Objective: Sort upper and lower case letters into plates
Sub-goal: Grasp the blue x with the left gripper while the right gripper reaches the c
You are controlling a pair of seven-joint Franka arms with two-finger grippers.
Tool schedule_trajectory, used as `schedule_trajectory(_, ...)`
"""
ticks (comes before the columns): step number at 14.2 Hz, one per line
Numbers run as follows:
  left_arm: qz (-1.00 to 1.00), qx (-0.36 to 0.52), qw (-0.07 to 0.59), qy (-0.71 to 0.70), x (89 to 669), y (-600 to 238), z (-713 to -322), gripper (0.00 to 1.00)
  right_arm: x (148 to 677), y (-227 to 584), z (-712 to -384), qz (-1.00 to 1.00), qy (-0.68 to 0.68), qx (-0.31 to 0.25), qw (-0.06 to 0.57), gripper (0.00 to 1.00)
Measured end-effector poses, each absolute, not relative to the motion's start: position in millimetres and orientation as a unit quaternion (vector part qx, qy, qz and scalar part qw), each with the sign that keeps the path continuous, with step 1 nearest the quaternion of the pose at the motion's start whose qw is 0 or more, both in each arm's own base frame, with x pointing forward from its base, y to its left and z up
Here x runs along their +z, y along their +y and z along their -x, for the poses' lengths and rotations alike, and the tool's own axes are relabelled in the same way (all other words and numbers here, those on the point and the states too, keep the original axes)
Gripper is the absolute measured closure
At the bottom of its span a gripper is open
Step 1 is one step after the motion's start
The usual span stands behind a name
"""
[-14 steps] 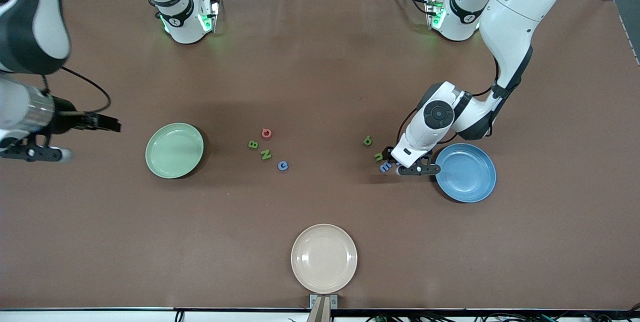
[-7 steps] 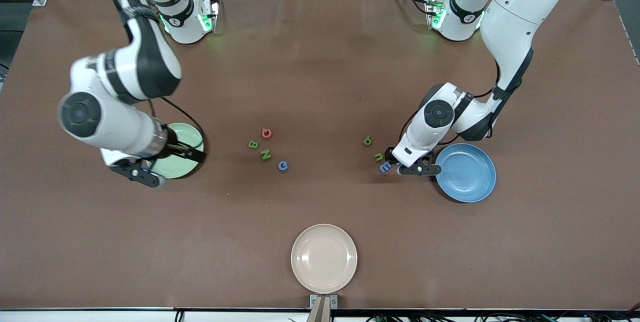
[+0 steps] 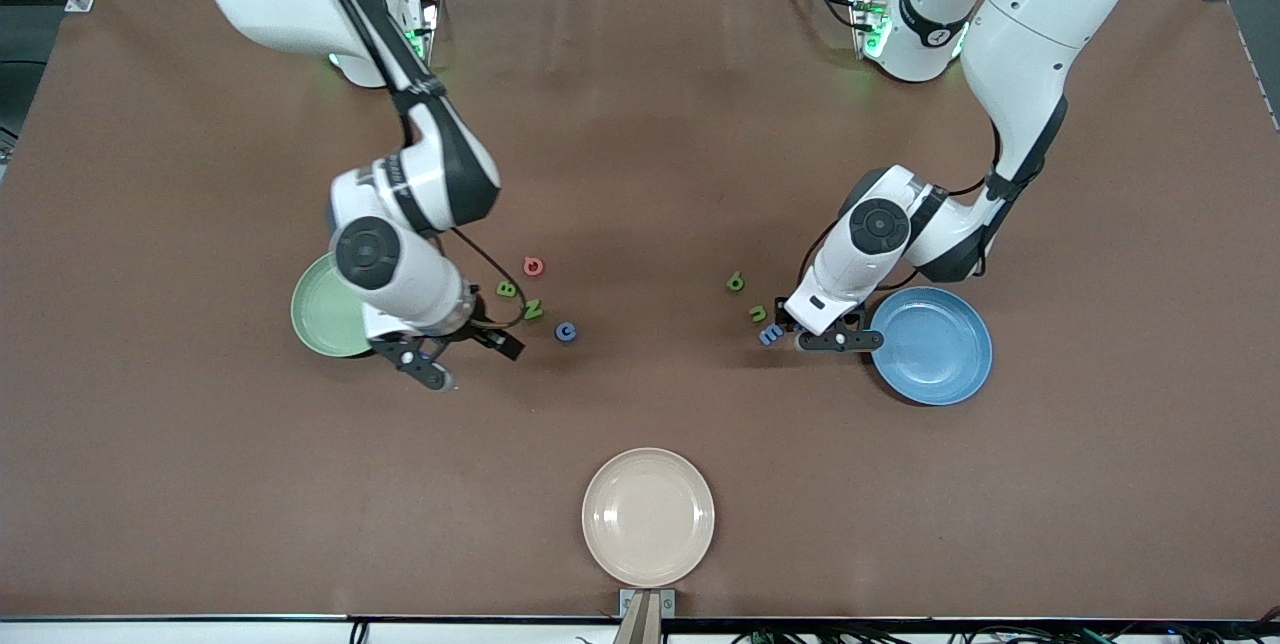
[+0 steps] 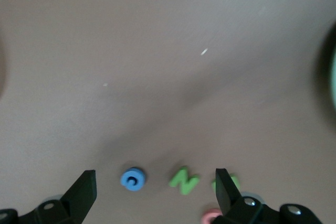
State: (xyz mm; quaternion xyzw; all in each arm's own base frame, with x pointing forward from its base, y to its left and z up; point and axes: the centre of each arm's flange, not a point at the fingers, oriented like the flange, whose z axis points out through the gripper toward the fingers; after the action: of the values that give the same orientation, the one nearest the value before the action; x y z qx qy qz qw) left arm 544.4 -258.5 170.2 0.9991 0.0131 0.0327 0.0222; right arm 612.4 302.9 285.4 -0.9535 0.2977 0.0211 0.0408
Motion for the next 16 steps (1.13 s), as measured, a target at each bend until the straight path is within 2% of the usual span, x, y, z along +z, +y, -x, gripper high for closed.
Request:
schedule_trajectory(1,-0.999,0.034,0.023,0.017,170.9,-259.0,-544.8,0.46,271.1,316.4,-608.2,0.949,0.312,0.018,0.042,0.00)
schedule_trajectory(2,-0.999,0.034,0.023,0.019,170.8,-259.0,-544.7,0.46,258.7,327.4,-603.5,0.945,0.324,0.017,0.042,0.00)
schedule_trajectory(4,-0.999,0.035,0.025,0.020,171.5,-260.1,-544.8,0.54,238.7,345.7,-593.6,0.939,0.341,0.019,0.038,0.00)
schedule_trajectory(13,-0.999,0.035,0.025,0.019,171.4,-261.6,-543.9,0.57,208.9,379.2,-569.7,0.927,0.374,0.011,0.011,0.06)
schedule_trajectory(15,-0.999,0.035,0.025,0.020,171.4,-262.6,-543.5,0.59,195.3,390.5,-561.8,0.925,0.381,-0.003,0.004,0.07)
schedule_trajectory(16,-0.999,0.036,0.026,0.024,171.8,-263.5,-543.4,0.65,188.0,395.8,-558.8,0.923,0.385,-0.008,0.007,0.07)
